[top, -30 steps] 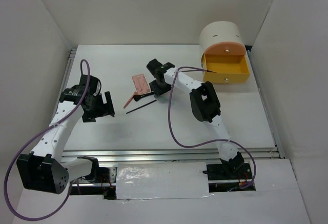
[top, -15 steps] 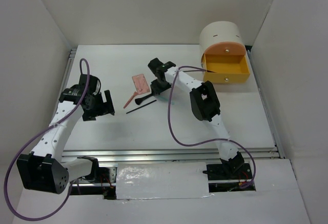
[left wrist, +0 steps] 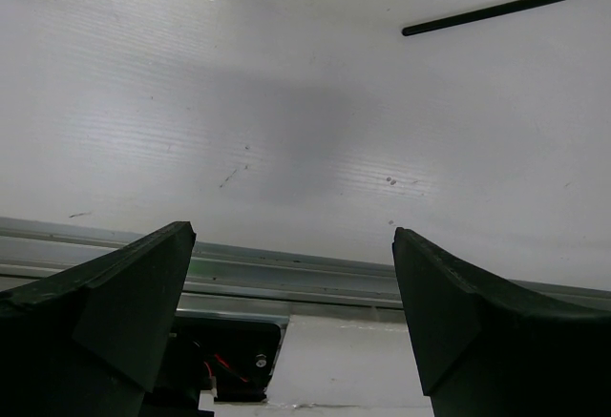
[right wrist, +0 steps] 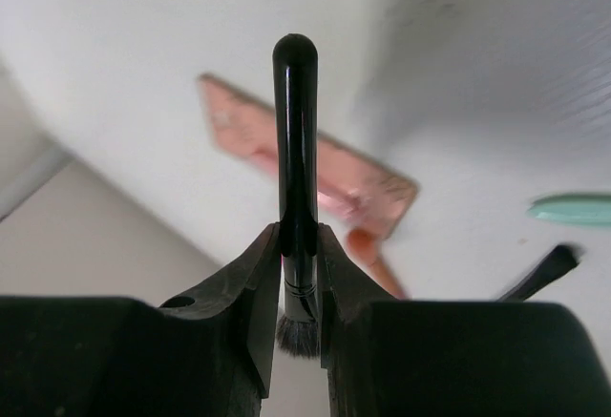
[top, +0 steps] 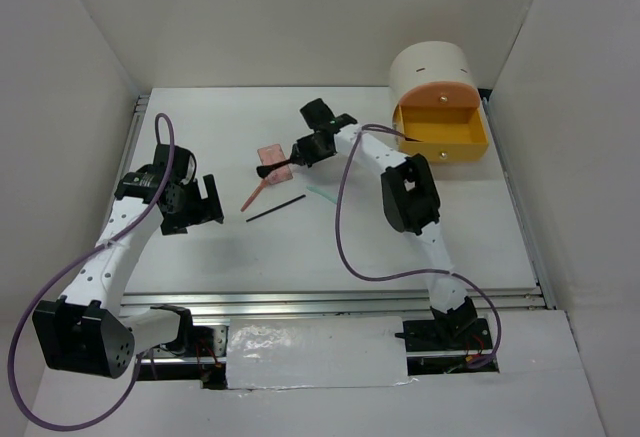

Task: Organize the makeup

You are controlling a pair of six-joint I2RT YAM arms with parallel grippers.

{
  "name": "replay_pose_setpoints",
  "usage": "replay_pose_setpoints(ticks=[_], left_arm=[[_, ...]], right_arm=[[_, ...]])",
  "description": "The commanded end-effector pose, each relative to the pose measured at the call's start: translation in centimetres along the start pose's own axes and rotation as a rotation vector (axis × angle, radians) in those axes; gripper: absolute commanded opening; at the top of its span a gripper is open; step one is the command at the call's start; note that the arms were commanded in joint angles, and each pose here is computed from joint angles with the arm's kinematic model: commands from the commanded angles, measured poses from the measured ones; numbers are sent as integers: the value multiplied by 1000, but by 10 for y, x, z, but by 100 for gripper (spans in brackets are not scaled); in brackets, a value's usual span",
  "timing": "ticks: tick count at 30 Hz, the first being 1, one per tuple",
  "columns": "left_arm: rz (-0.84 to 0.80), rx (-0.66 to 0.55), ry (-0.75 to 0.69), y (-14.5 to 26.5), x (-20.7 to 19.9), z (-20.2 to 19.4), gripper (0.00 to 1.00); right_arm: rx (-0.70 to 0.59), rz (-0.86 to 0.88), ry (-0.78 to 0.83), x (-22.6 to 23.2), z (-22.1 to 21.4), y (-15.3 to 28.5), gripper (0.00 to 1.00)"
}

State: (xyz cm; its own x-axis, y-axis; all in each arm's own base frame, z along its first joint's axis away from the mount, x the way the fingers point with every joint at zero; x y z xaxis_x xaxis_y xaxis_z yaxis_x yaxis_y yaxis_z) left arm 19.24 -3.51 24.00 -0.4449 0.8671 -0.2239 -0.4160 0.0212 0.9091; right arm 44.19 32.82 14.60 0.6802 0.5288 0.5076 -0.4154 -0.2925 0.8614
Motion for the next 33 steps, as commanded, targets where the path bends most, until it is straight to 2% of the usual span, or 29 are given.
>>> replay_pose_setpoints(ticks=[1,2,3,4,5,7,8,10,11,13,16,20,33], left_arm=[[-7,-13,-21,0,1,1,99],[-10,-21,-22,1,0,3,99],[-6,-23,-20,2,0,5,99],[-1,-25,-20,2,-1,6,99],[-3,-35,-22,4,-3,9,99],[-15,-45,-20,5,-6,14,99],[-23,-45,-15,5,-8,15,99],[-36,-34,-10,4,-12,18,99],[-63,-22,-10,4,-15,19,99],[-98,-12,-17,4,-22,24,99],[-136,-27,-24,11,-29,31,99],[-128,-26,-29,14,-32,37,99],[-136,25,-11,12,-28,20,99]], right_arm=[[-22,374,2,54,30,111,0],[-33,398,4,51,38,119,0],[-48,472,20,55,42,156,0],[-81,477,35,47,57,166,0],[-110,529,46,45,63,201,0],[-182,503,43,24,90,215,0],[-223,538,43,15,98,242,0],[-326,456,34,-19,127,241,0],[-366,459,30,-31,133,257,0],[-405,385,18,-67,159,249,0],[-454,411,33,-100,185,265,0],[-471,391,33,-125,221,267,0],[-464,364,-27,-153,272,255,0]])
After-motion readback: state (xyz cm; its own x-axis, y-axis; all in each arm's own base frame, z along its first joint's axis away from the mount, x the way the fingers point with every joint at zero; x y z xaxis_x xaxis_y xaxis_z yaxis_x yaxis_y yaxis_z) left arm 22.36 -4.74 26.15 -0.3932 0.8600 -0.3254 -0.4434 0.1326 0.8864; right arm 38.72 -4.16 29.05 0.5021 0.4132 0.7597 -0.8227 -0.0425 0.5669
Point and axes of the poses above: each gripper's point midway between its finger pads, its own y axis back along the fingers, its own x axis along the line the jaws close on, z = x × y, the point moved 10 cm from there along y, back along the fingers, and after that the axes turned 11 degrees about y, right-handed, at the moved point
